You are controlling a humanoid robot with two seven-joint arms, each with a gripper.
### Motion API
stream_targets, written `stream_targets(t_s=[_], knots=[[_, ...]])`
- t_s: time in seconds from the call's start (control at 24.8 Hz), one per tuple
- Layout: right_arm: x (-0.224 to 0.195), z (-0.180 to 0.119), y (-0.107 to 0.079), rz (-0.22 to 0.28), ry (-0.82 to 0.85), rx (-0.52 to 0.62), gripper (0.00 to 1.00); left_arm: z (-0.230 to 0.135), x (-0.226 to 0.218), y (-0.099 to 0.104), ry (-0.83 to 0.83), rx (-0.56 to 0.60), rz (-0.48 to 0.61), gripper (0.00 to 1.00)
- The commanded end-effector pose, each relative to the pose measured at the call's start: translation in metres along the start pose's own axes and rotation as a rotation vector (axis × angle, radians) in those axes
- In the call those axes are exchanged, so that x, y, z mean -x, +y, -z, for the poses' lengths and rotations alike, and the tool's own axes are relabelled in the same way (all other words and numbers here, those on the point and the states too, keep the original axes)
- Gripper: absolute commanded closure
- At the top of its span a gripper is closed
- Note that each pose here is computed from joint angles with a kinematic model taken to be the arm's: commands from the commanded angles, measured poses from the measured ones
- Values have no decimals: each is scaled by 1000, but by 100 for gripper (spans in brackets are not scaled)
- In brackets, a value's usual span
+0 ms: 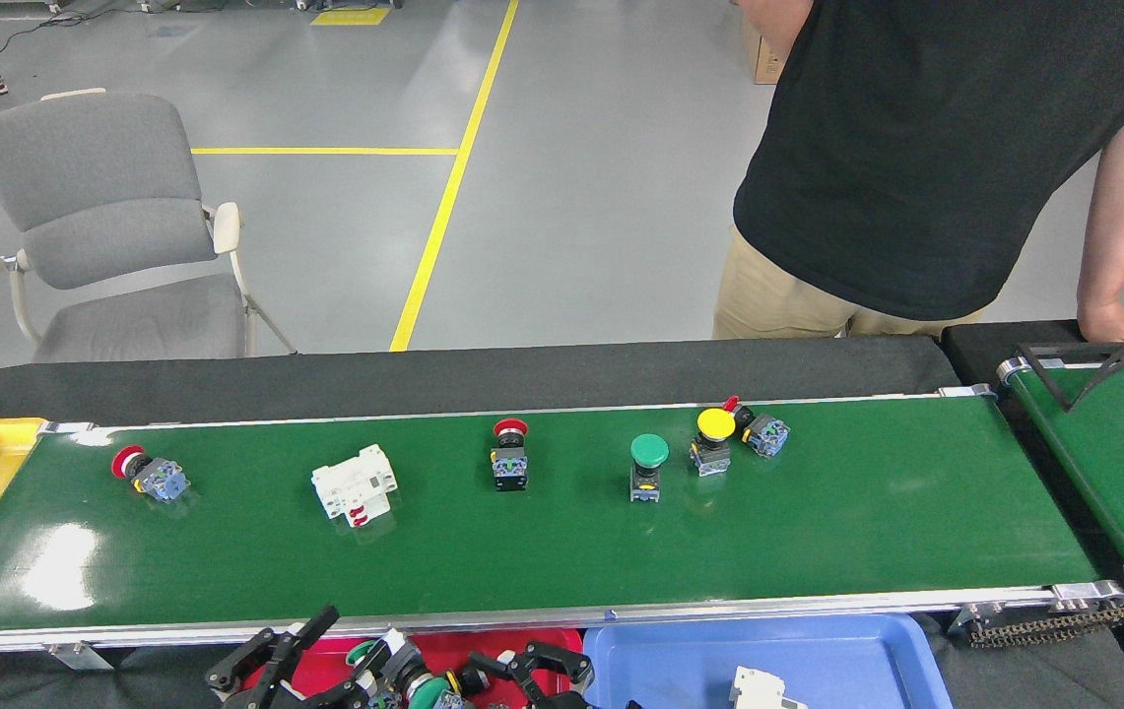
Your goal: Pick switch part from conveyor to tray
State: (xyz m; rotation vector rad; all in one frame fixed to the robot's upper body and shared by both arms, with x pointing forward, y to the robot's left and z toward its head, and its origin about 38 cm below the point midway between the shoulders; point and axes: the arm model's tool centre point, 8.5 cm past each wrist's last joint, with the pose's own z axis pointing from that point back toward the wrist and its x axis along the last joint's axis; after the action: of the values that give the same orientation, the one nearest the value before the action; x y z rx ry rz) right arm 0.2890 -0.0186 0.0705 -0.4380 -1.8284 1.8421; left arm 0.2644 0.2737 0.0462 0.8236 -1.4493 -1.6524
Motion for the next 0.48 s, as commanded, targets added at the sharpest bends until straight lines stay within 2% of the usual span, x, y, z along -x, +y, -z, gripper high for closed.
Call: stream_targets(t_s=[0.0,0.08,0.16,0.28,0.36,0.44], knots=[[28,-23,-10,38,126,67,1,-6,10,7,30,-24,12,0],[66,-55,-8,93,356,137,2,-16,24,8,113,-30,3,0],[85,-82,1,141,547,181,2,-27,45,7,289,-36,-18,0],[99,-126,21,151,788,191,2,-55,76,1,522,-9,-21,0],[102,-149,31,137,855,153,2,-67,78,-4,553,11,-21,0],[105,-156,35,130,876,132,2,-67,76,-6,553,17,-24,0]])
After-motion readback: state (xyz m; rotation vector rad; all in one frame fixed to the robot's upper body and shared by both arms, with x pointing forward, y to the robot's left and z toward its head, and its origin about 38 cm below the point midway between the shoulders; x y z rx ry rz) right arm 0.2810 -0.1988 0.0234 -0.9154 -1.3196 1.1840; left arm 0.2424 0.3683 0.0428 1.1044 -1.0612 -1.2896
